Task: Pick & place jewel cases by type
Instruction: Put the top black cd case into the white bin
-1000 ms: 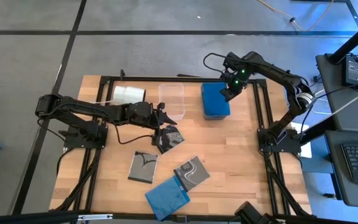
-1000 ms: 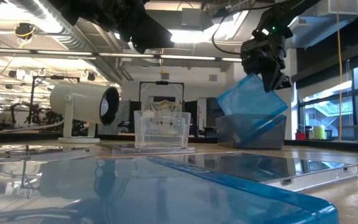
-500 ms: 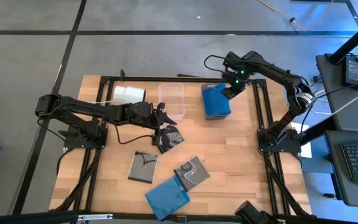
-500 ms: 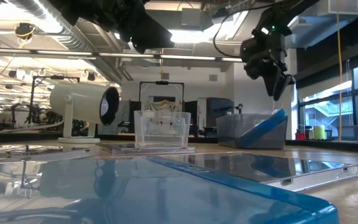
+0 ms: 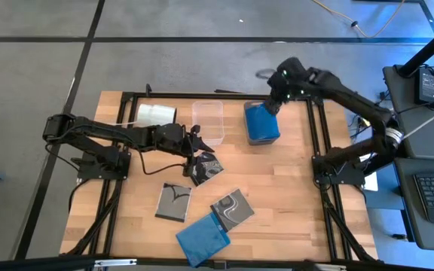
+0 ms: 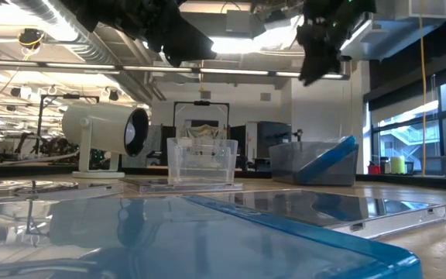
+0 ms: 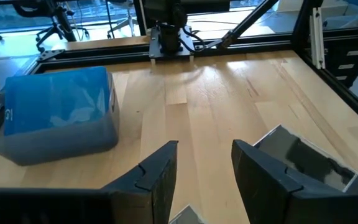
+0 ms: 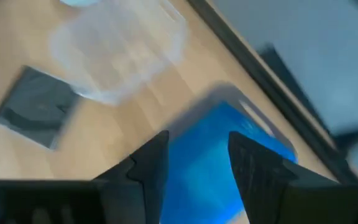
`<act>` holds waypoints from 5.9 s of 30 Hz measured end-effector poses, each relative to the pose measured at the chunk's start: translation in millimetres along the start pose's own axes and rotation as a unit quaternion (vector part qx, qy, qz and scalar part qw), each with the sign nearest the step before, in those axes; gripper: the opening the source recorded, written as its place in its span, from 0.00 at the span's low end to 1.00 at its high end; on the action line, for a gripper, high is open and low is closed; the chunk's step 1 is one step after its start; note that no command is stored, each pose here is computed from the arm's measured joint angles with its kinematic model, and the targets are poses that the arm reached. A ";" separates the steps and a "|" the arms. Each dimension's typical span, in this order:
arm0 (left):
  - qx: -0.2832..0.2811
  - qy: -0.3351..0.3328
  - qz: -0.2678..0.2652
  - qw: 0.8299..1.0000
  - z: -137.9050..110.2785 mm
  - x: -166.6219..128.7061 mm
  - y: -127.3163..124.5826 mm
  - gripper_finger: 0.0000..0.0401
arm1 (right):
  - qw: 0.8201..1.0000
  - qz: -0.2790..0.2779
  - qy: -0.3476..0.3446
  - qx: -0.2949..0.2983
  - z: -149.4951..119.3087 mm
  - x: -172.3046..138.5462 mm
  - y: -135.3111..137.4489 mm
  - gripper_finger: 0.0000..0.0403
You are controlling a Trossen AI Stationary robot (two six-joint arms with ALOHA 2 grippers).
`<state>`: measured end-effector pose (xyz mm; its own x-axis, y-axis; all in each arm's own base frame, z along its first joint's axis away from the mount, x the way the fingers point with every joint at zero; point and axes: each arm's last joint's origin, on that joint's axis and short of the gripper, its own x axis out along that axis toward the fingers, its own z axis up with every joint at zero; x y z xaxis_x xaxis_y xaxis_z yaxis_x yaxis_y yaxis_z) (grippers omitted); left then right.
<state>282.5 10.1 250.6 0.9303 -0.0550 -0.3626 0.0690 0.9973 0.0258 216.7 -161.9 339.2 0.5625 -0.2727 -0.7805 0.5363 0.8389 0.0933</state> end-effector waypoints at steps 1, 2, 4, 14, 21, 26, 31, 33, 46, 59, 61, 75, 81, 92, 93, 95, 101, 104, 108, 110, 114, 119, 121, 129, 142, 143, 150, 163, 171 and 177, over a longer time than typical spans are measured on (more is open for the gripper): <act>-0.001 0.000 0.000 1.000 0.0 0.0 0.0 0.37 | 1.000 0.010 -0.022 -0.018 -3.5 0.4 8.1 0.42; -0.006 0.000 0.000 1.000 0.0 0.0 0.0 0.37 | 0.998 0.021 -0.044 -0.037 -7.3 2.2 15.7 0.42; -0.017 0.000 0.000 1.000 0.0 0.0 0.0 0.38 | 0.993 0.051 -0.081 -0.075 -17.4 9.1 29.8 0.42; -0.068 0.000 -0.001 0.998 0.1 0.0 -0.1 0.37 | 0.916 0.219 -0.229 -0.244 -85.1 74.5 85.7 0.42; -0.095 0.027 -0.013 0.995 -4.7 0.3 -6.6 0.38 | 0.911 0.176 -0.241 -0.284 -108.1 94.2 114.5 0.42; -0.091 0.048 -0.017 0.995 -8.4 0.6 -14.4 0.37 | 0.913 0.187 -0.221 -0.289 -117.4 114.1 130.8 0.42; -0.085 0.040 -0.028 0.995 -6.4 1.0 -21.9 0.39 | 0.913 0.198 -0.209 -0.290 -127.9 140.6 144.8 0.42; -0.085 0.040 -0.022 0.995 -6.3 1.0 -23.5 0.40 | 0.919 0.191 -0.199 -0.283 -131.6 151.5 148.7 0.42; -0.047 0.058 -0.017 0.997 -12.5 6.9 -39.0 0.57 | 0.925 0.189 -0.147 -0.294 -135.4 198.1 173.0 0.42; -0.069 0.228 0.111 0.965 -50.8 5.8 -32.8 0.56 | 0.934 0.184 -0.102 -0.287 -144.8 207.4 170.6 0.42; -0.060 0.269 0.115 0.955 -58.1 2.2 -32.8 0.56 | 0.935 0.183 -0.094 -0.288 -146.3 207.8 169.9 0.42; -0.088 0.403 0.124 0.902 -90.9 5.5 -17.8 0.56 | 0.936 0.181 -0.083 -0.289 -148.1 208.3 169.1 0.42; -0.079 0.445 0.115 0.885 -107.6 15.6 -14.2 0.56 | 0.936 0.181 -0.082 -0.289 -148.3 208.3 169.0 0.42; -0.106 0.476 0.098 0.868 -123.0 25.3 -4.9 0.56 | 0.934 0.195 -0.058 -0.294 -152.6 208.8 168.1 0.42; -0.104 0.473 0.096 0.870 -122.5 25.2 -4.7 0.56 | 0.934 0.195 -0.058 -0.293 -152.7 208.8 168.0 0.42; -0.094 0.465 0.090 0.876 -121.3 26.2 -4.5 0.56 | 0.934 0.195 -0.057 -0.294 -152.8 208.8 168.0 0.42; -0.068 0.432 0.076 0.896 -118.2 33.4 -3.8 0.56 | 0.935 0.195 -0.055 -0.290 -152.9 208.8 167.9 0.42; -0.070 0.415 0.069 0.904 -116.8 36.6 -3.6 0.56 | 0.936 0.195 -0.055 -0.290 -153.0 208.8 167.9 0.42; -0.072 0.400 0.067 0.911 -114.9 38.9 -3.4 0.56 | 0.938 0.195 -0.052 -0.282 -153.2 208.7 167.8 0.42; -0.072 0.398 0.066 0.912 -114.6 39.2 -3.5 0.56 | 0.940 0.195 -0.050 -0.276 -153.3 208.7 167.7 0.42; -0.070 0.396 0.065 0.913 -114.2 39.7 -4.8 0.56 | 0.942 0.191 -0.049 -0.273 -153.3 208.7 167.4 0.42; -0.066 0.393 0.062 0.915 -113.2 39.7 -5.8 0.56 | 0.943 0.188 -0.048 -0.272 -153.5 208.8 167.1 0.42; -0.068 0.392 0.063 0.915 -112.8 39.5 -5.8 0.56 | 0.943 0.187 -0.047 -0.272 -153.6 208.8 167.0 0.42; -0.075 0.375 0.051 0.923 -105.7 35.7 -7.2 0.56 | 0.943 0.187 -0.044 -0.273 -154.2 208.8 166.7 0.42; -0.072 0.344 0.048 0.935 -88.9 24.5 -9.3 0.56 | 0.943 0.185 -0.040 -0.274 -154.8 208.9 166.3 0.42; -0.071 0.340 0.048 0.936 -87.2 23.5 -9.9 0.56 | 0.943 0.185 -0.040 -0.274 -154.9 208.9 166.2 0.42; -0.064 0.309 0.046 0.948 -72.6 14.7 -13.7 0.56 | 0.943 0.185 -0.039 -0.274 -155.1 208.9 166.1 0.42; -0.066 0.230 0.044 0.970 -47.3 4.0 -15.2 0.56 | 0.943 0.185 -0.039 -0.274 -155.2 209.2 166.0 0.42; -0.061 0.228 0.060 0.970 -47.3 4.8 -14.4 0.56 | 0.941 0.184 -0.040 -0.282 -155.2 209.4 165.9 0.42; -0.051 0.209 0.061 0.975 -43.9 6.6 -15.3 0.56 | 0.941 0.184 -0.040 -0.282 -155.2 209.5 165.9 0.42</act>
<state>271.7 -3.4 206.9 0.6996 0.0682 -0.7112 -0.0895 0.9960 0.0074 325.8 -6.8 95.3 0.7029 0.0691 -0.7079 -0.1111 0.9937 -0.0133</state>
